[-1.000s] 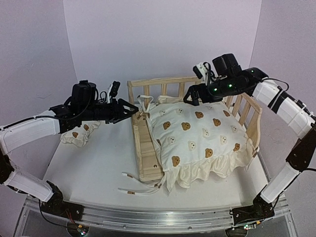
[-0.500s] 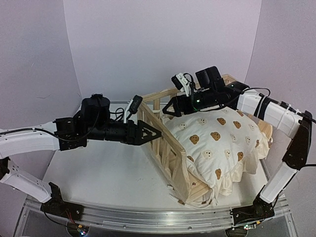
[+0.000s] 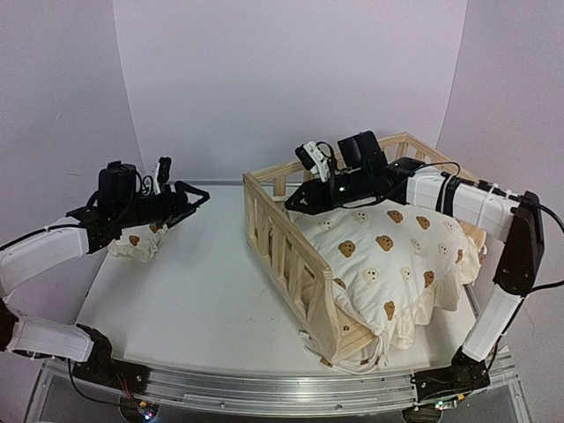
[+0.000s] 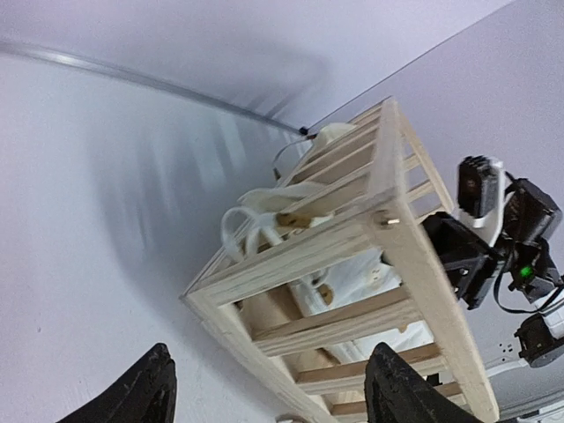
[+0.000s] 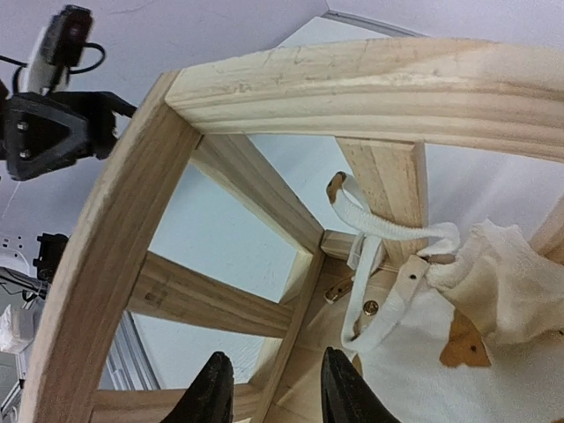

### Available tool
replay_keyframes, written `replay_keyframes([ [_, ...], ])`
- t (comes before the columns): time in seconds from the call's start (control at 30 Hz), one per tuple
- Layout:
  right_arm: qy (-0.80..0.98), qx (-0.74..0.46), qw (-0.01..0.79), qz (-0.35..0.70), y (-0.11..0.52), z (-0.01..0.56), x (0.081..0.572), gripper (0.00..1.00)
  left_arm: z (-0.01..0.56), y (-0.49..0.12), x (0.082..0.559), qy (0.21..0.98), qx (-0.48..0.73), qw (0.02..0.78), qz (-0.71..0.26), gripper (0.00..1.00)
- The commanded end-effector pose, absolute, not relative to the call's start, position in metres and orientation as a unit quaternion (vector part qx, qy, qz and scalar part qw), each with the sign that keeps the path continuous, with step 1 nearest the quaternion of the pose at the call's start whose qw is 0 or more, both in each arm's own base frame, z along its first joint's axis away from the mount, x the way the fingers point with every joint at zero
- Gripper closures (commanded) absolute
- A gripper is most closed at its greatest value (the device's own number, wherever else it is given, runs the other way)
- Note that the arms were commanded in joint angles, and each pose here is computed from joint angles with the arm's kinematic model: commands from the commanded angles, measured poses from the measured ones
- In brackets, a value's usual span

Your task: Set up the pet bed

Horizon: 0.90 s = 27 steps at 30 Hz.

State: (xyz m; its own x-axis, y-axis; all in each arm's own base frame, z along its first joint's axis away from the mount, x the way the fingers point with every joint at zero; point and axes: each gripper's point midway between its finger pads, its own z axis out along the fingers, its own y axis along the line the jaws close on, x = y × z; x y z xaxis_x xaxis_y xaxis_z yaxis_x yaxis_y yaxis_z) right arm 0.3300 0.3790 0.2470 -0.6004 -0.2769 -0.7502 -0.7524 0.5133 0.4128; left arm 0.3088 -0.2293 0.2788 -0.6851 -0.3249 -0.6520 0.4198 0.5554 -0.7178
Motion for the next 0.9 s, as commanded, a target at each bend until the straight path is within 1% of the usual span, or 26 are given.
replay_keyframes([
  [0.0,0.788,-0.286,0.317,0.444,0.407,0.256,0.334,0.68,0.269,-0.245,0.318,0.77,0.06,0.359,-0.525,0.32],
  [0.07,0.793,-0.269,0.333,0.433,0.411,0.253,0.339,0.69,0.26,-0.254,0.326,0.773,0.073,0.345,-0.527,0.36],
  [0.17,0.825,-0.198,0.355,0.392,0.4,0.235,0.361,0.67,0.249,-0.26,0.337,0.777,0.078,0.335,-0.526,0.4],
  [0.27,0.823,-0.158,0.362,0.408,0.402,0.226,0.367,0.68,0.241,-0.263,0.344,0.78,0.083,0.338,-0.519,0.43],
  [0.37,0.823,-0.137,0.377,0.403,0.404,0.227,0.373,0.77,0.242,-0.262,0.35,0.78,0.084,0.35,-0.512,0.45],
  [0.4,0.824,-0.128,0.379,0.402,0.403,0.227,0.375,0.78,0.242,-0.264,0.351,0.779,0.087,0.35,-0.514,0.46],
  [0.53,0.824,-0.098,0.376,0.411,0.402,0.229,0.376,0.77,0.239,-0.271,0.356,0.776,0.101,0.339,-0.522,0.49],
  [0.73,0.814,-0.092,0.374,0.435,0.414,0.251,0.365,0.7,0.234,-0.27,0.37,0.779,0.098,0.341,-0.517,0.5],
  [0.87,0.815,-0.093,0.367,0.439,0.421,0.247,0.366,0.69,0.232,-0.273,0.385,0.779,0.097,0.343,-0.516,0.53],
])
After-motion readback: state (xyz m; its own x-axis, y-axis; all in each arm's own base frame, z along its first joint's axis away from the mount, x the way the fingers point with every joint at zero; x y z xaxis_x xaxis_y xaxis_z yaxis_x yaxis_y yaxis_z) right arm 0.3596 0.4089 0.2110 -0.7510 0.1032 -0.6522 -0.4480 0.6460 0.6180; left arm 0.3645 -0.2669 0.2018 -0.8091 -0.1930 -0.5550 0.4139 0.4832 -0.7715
